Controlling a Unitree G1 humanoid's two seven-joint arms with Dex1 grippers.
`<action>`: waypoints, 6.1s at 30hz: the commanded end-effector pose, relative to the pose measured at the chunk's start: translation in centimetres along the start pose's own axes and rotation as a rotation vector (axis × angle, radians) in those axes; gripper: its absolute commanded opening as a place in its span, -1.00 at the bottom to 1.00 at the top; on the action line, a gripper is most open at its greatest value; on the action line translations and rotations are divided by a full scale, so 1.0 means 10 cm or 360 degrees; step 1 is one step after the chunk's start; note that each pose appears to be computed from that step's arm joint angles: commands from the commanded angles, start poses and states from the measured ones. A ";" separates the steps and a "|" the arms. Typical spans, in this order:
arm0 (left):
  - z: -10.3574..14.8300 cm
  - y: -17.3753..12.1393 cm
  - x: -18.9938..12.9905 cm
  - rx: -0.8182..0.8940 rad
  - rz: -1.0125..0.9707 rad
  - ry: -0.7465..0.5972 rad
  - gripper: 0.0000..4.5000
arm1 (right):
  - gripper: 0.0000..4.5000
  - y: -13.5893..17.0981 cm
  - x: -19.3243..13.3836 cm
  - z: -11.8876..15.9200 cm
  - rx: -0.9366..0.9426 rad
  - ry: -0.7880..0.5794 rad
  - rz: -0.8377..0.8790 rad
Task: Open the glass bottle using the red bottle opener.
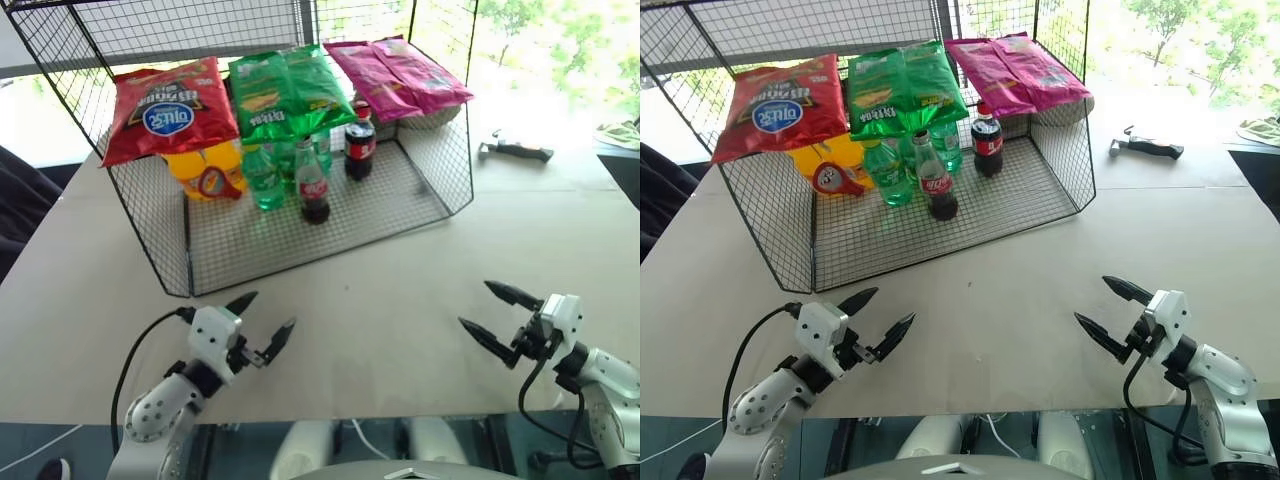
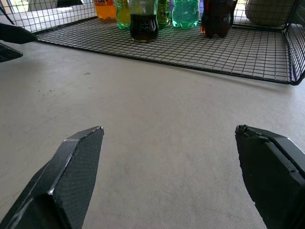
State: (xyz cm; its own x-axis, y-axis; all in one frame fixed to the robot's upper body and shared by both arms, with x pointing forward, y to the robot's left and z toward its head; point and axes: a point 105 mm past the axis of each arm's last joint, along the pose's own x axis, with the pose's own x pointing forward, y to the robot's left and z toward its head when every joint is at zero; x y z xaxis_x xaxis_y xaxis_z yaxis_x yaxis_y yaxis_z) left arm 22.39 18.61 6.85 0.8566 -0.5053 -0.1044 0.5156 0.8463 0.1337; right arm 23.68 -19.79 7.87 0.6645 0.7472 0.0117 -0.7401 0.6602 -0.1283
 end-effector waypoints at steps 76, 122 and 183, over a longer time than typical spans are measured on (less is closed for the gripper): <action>1.19 1.29 0.40 0.0029 0.0767 -0.0753 -0.27 | 1.00 0.56 0.78 1.00 0.0045 -0.0619 0.0454; 1.18 0.34 0.38 -0.0621 -0.0241 -0.0777 -0.96 | 1.00 0.49 0.90 1.00 0.0084 -0.0534 0.0383; 0.92 -0.28 0.58 -0.0899 -0.1071 -0.0450 -1.00 | -0.98 1.08 1.18 0.87 0.0559 0.0550 0.1214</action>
State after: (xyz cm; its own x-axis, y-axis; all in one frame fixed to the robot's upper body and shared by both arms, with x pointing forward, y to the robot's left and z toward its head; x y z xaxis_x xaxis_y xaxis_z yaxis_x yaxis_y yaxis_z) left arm 25.50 10.95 14.94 0.3395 -0.8960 0.2864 0.8952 0.2143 -0.3907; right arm 24.44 -4.34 14.29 0.0381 0.9526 -0.3018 -0.9312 0.1434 0.3350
